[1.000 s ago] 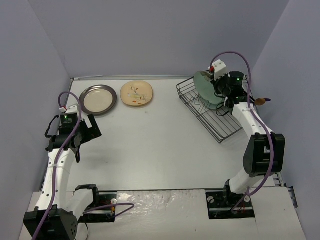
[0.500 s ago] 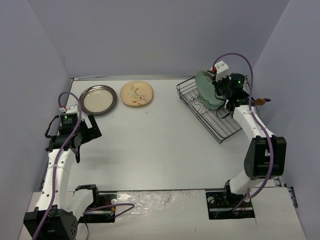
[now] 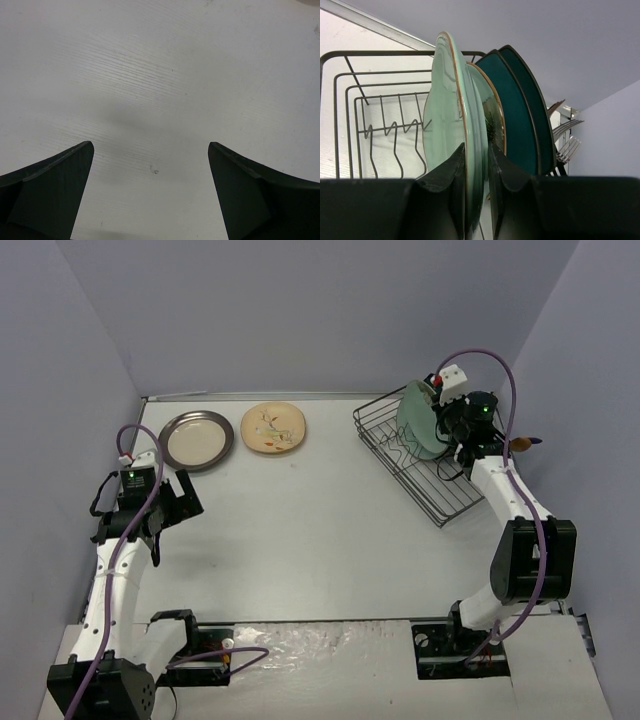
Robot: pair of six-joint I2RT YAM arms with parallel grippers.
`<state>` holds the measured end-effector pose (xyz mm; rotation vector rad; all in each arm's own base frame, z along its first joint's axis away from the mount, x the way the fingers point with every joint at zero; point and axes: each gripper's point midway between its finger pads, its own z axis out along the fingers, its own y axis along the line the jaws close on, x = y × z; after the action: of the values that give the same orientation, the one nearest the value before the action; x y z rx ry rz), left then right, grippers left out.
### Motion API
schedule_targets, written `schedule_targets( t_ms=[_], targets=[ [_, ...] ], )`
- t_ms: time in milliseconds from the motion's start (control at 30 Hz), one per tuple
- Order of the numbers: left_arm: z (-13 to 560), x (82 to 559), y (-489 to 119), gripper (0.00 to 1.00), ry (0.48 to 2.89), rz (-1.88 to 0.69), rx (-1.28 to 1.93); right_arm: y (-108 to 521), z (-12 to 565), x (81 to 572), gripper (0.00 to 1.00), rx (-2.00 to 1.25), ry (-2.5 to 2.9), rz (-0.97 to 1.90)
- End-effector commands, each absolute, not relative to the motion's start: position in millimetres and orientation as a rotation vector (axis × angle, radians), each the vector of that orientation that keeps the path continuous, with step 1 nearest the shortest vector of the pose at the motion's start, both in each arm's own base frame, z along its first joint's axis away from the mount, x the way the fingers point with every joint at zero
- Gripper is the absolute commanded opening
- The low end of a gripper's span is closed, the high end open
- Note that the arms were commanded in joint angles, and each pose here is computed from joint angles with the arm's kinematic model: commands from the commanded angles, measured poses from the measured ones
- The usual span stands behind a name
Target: Load the plates into the dish rack
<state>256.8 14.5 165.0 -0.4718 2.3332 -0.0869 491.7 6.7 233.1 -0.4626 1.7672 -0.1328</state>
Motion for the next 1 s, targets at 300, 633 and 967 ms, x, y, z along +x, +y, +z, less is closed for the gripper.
schedule_targets(
  t_ms=[300,633,967],
  targets=[
    [177.7,263.2,18.1,0.97,2.283,-0.078,-0.449,4.0,300.1,504.9,0.0,-0.434,1.524,-0.161],
    [177.7,263.4,18.0,0.97,2.282,-0.08,-0.446,18.1,252.6,522.5,0.0,-0.484,1.606,-0.062],
    [177.5,264.0,17.8,0.97,2.283,-0.088,-0.45,27.5,236.3,524.0,0.25,-0.494,1.643,-0.016]
  ],
)
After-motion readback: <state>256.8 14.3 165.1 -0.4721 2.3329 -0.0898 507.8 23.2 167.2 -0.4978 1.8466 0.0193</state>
